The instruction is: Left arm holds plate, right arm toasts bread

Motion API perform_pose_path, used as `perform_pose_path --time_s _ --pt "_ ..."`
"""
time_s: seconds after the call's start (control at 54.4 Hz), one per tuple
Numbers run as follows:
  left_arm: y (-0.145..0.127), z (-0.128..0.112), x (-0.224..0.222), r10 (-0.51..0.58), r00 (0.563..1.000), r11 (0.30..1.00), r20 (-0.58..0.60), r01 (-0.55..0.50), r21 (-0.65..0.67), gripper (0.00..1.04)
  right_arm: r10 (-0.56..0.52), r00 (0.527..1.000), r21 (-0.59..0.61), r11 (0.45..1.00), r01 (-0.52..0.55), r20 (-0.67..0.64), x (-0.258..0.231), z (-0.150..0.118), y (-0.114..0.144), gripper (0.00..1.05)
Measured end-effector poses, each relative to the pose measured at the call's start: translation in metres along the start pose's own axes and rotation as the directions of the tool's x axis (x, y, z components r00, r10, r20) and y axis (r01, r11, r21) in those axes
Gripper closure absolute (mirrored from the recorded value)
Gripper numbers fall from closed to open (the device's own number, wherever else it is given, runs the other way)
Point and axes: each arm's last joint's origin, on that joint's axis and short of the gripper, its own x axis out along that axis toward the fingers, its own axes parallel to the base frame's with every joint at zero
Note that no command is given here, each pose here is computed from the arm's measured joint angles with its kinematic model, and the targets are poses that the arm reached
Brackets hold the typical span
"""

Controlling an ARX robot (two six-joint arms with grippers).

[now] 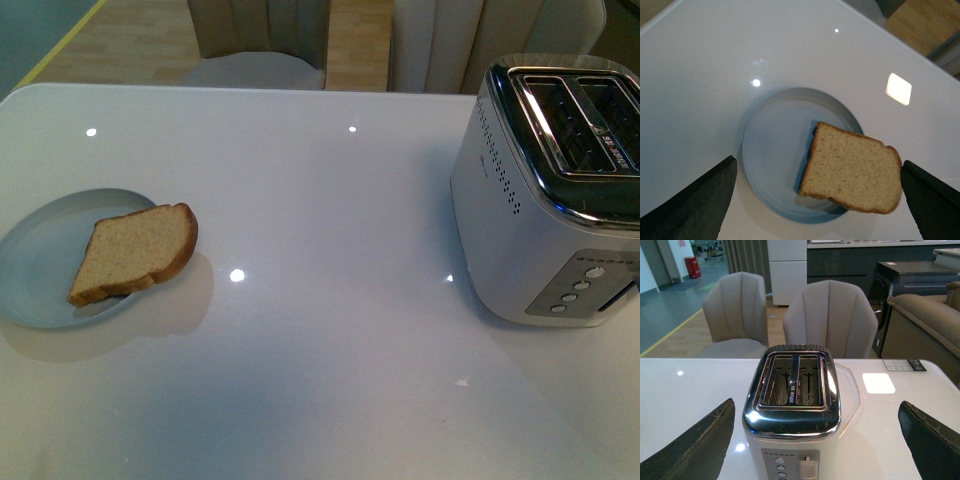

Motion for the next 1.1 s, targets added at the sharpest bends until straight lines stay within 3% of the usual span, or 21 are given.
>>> perform_pose_path --time_s 0.239,0.478,1.103 --pt "0.031 -0.017 0.07 0.075 0.989 0.997 -0.128 -0.074 0.009 0.07 0.0 1.0 0.0 1.0 0.0 0.0 0.0 0.0 0.0 0.09" --pt "0.04 -0.035 0.103 0.104 0.976 0.995 -0.19 -0.103 0.016 0.07 0.0 1.0 0.0 1.0 0.0 0.0 0.0 0.0 0.0 0.09" --pt "0.043 -0.063 0.13 0.127 0.956 0.992 -0.263 -0.123 0.03 0.07 0.0 1.0 0.0 1.0 0.0 0.0 0.0 0.0 0.0 0.09"
